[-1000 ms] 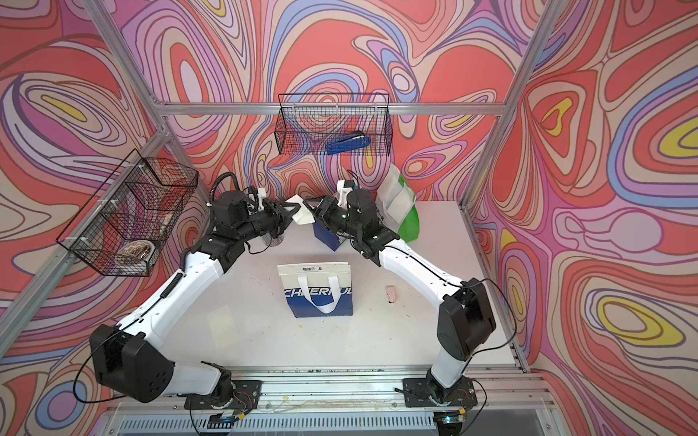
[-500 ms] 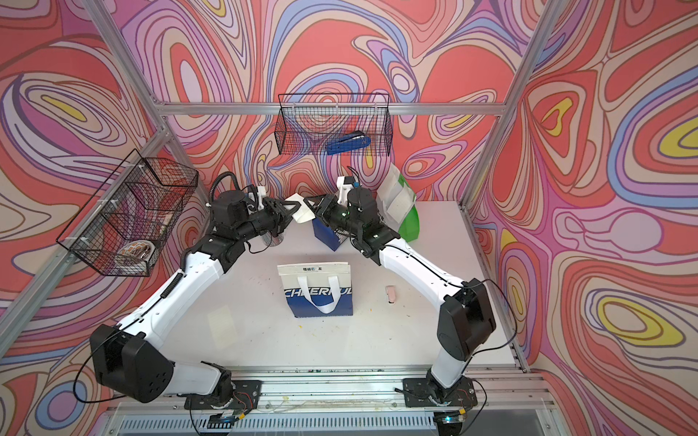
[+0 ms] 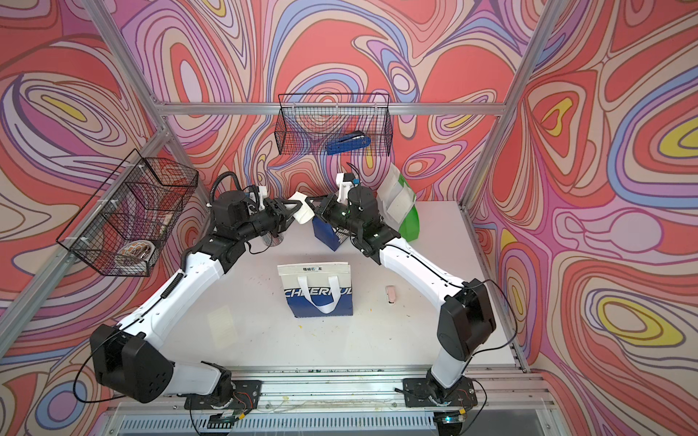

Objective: Staple the receipts to the bags
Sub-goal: Pick up the receipt from the center of the board.

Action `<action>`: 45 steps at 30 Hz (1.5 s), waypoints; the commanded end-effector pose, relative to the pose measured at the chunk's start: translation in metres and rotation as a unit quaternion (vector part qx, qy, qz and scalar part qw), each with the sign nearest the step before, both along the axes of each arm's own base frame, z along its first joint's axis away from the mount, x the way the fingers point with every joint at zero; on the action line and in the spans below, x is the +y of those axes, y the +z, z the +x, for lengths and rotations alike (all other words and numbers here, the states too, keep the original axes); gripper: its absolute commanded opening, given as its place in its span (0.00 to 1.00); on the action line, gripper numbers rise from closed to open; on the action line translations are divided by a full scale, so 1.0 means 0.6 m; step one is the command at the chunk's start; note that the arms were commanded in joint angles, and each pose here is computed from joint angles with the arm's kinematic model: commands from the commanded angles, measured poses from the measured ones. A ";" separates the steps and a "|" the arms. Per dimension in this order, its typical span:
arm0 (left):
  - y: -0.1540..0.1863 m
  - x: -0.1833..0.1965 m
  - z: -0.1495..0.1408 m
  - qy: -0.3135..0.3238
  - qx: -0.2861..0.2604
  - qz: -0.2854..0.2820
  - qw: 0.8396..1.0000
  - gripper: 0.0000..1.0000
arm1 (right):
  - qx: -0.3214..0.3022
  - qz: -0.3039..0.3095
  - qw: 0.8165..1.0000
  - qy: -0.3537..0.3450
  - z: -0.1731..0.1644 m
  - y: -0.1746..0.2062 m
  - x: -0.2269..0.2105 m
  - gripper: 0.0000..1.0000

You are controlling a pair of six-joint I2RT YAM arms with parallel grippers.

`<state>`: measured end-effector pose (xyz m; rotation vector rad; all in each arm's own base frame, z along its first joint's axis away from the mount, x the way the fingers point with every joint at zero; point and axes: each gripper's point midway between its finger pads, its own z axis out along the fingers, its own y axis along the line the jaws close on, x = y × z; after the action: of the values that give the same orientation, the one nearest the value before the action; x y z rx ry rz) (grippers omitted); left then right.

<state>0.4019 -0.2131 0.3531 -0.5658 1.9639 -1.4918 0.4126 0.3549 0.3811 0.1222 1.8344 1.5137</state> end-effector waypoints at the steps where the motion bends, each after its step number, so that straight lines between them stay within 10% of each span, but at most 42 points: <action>1: 0.011 0.012 -0.011 -0.001 -0.040 0.012 0.999 0.66 | -0.043 -0.018 0.999 0.019 -0.012 0.015 0.005 0.00; 9: 0.054 0.118 -0.079 0.005 -0.287 0.105 0.952 0.98 | -0.219 -0.101 0.963 0.117 -0.104 0.048 0.001 0.00; 14: 0.071 0.074 -0.193 -0.149 -0.446 0.156 0.869 0.95 | -0.276 -0.131 0.928 0.212 -0.170 0.050 0.007 0.00; 18: 0.069 0.054 -0.243 -0.238 -0.458 0.142 0.845 0.89 | -0.287 -0.152 0.911 0.253 -0.195 0.034 0.007 0.00; 24: 0.070 0.056 -0.247 -0.238 -0.456 0.163 0.842 0.74 | -0.290 -0.153 0.902 0.280 -0.208 0.032 0.009 0.00; 28: 0.071 0.053 -0.234 -0.247 -0.438 0.153 0.851 0.42 | -0.288 -0.143 0.902 0.288 -0.208 0.033 0.013 0.00; 38: 0.086 0.038 -0.224 -0.257 -0.428 0.111 0.860 0.40 | -0.286 -0.132 0.905 0.285 -0.200 0.039 0.020 0.00; 45: 0.079 0.027 -0.221 -0.273 -0.411 0.107 0.863 0.12 | -0.289 -0.128 0.906 0.282 -0.197 0.044 0.022 0.00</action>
<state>0.2733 -0.1954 0.3883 0.6609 1.6084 -1.4351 0.2951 0.3659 0.3970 -0.9494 1.6454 1.4236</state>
